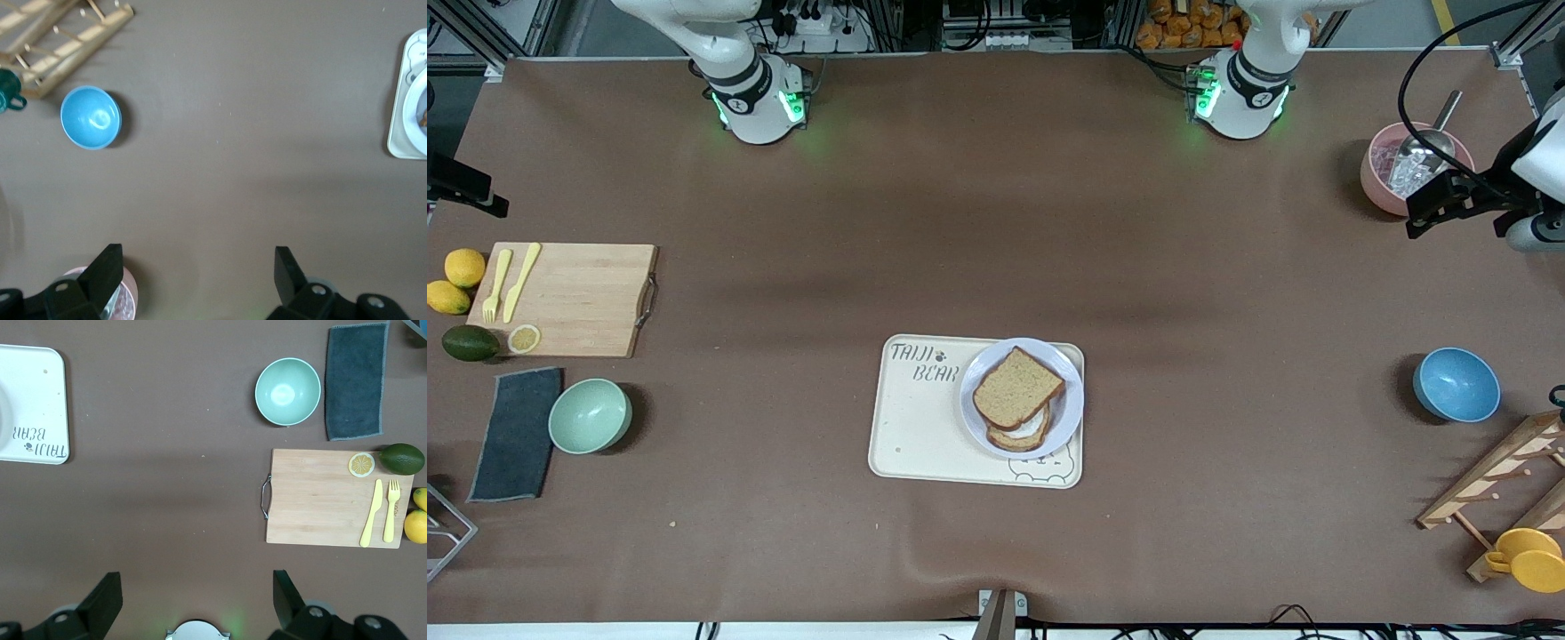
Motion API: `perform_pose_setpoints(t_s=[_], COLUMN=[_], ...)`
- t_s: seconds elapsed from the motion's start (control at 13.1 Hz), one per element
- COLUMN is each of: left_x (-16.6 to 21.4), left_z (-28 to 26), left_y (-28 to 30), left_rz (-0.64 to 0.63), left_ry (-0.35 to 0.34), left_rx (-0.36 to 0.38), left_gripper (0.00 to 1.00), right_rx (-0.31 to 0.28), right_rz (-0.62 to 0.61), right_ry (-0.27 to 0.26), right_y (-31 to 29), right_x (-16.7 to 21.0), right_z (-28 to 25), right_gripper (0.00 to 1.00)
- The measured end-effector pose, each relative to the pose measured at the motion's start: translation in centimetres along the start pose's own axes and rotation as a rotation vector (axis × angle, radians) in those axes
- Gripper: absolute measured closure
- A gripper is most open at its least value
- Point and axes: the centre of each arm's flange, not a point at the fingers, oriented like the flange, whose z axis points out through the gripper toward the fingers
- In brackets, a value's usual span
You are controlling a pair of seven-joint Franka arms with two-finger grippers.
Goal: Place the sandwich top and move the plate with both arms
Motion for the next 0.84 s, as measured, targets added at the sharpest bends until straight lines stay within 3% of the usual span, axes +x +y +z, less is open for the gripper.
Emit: perform_pose_setpoints(t_s=[0.84], left_x=[0.2], left_z=[1.3], left_y=[0.8], left_rz=[-0.067], left_ry=[-0.035], left_rx=[-0.053], left_gripper=[0.0], right_rx=[0.0], right_rz=[0.001], right_ry=[0.001], right_y=[0.0], right_x=[0.0], right_z=[0.0], right_gripper=[0.0])
